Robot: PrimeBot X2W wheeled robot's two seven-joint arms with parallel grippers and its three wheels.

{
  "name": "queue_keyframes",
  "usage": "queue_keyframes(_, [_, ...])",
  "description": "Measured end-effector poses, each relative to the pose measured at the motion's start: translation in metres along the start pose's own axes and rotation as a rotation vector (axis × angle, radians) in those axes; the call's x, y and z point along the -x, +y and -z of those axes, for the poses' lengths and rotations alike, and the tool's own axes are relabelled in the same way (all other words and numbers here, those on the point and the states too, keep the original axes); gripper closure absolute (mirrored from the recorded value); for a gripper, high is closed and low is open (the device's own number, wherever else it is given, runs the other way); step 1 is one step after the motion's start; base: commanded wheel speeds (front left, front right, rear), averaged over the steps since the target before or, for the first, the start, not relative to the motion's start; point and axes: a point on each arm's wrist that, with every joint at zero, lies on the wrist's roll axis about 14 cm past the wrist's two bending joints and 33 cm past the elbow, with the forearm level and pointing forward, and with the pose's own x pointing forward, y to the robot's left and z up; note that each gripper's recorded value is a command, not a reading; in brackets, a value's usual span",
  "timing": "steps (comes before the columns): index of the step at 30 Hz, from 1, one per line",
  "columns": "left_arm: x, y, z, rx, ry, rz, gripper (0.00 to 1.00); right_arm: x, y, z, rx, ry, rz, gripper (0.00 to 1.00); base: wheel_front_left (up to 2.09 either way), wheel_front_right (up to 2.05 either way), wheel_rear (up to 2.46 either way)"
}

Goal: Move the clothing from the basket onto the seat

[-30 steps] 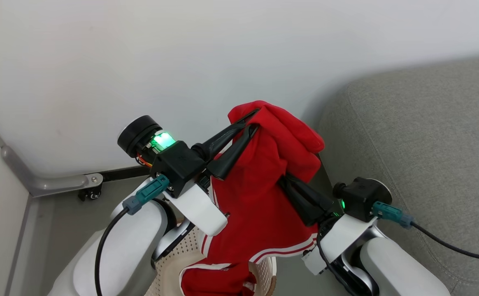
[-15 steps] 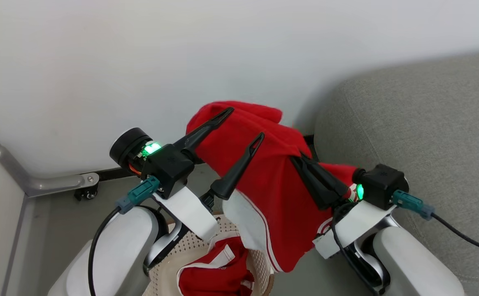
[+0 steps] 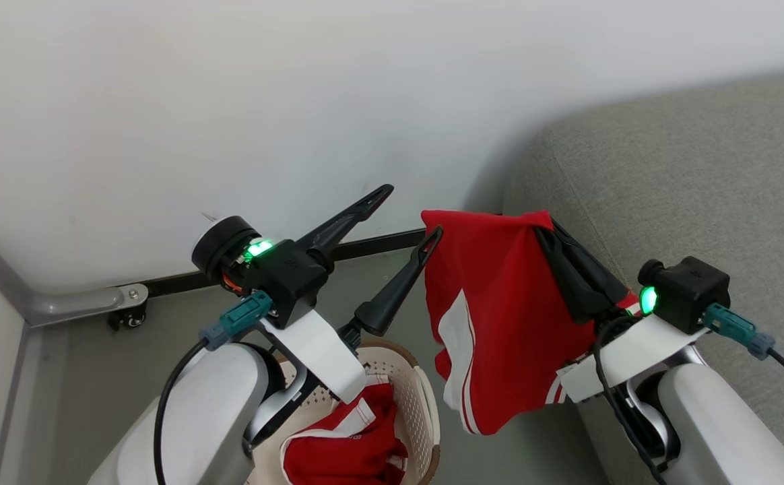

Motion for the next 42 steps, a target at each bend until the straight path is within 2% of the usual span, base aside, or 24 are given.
queue_keyframes(26, [-0.027,-0.06,0.028,0.126,0.034,0.191,0.0,0.052,-0.071,-0.027,0.141,-0.033,0.264,1.0,0.0,0.0,0.0])
queue_keyframes(42, [-0.048,-0.089,0.036,0.171,0.026,0.306,0.0,0.078,-0.089,-0.05,0.216,-0.061,0.361,1.0,0.0,0.0,0.0])
